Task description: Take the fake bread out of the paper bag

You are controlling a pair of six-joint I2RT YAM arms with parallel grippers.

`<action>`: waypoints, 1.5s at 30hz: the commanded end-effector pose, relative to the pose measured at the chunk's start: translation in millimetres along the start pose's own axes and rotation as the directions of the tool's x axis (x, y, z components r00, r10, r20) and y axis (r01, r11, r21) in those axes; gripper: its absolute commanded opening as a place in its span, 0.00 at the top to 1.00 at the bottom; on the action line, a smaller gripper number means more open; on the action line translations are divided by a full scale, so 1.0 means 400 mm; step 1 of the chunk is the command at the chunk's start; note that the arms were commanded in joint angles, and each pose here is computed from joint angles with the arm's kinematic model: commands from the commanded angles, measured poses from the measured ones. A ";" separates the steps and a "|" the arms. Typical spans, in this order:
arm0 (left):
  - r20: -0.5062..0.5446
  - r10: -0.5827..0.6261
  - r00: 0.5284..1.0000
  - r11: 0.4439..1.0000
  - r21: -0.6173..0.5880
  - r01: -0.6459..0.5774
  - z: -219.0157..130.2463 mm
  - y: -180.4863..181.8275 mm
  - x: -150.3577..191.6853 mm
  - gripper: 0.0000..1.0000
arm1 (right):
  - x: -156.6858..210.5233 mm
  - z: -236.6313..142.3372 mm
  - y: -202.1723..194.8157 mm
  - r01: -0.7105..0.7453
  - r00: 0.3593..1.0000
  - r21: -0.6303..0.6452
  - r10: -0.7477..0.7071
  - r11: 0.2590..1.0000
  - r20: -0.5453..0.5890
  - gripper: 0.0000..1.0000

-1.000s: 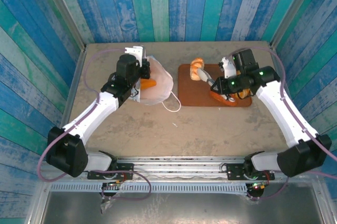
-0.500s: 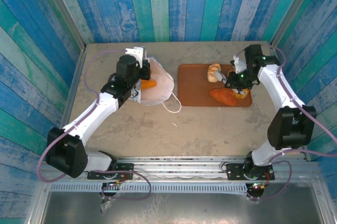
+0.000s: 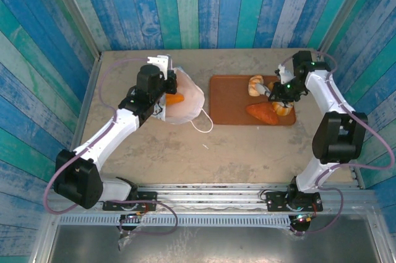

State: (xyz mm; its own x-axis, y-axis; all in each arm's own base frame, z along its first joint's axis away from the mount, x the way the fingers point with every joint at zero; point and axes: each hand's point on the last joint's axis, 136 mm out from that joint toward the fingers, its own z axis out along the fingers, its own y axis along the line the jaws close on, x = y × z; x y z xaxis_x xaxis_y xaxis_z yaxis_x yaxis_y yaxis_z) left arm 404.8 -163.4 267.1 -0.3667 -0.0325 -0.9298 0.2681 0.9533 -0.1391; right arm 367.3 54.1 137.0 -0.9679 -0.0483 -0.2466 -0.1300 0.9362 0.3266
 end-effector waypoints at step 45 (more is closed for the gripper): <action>0.092 -0.030 0.995 0.998 0.057 0.025 -0.044 -0.024 -0.073 1.00 | 0.017 -0.002 -0.016 -0.091 0.996 -0.079 0.089 0.993 -0.026 0.65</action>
State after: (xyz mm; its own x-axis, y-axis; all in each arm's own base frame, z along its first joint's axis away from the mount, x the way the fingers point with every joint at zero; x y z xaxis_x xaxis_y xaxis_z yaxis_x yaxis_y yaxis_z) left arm 403.7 -166.5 267.1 -0.3720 -0.0399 -0.9274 0.2819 0.9470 -0.1539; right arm 364.6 38.2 120.5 -0.9852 0.0219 -0.1701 -0.0405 0.9340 0.3549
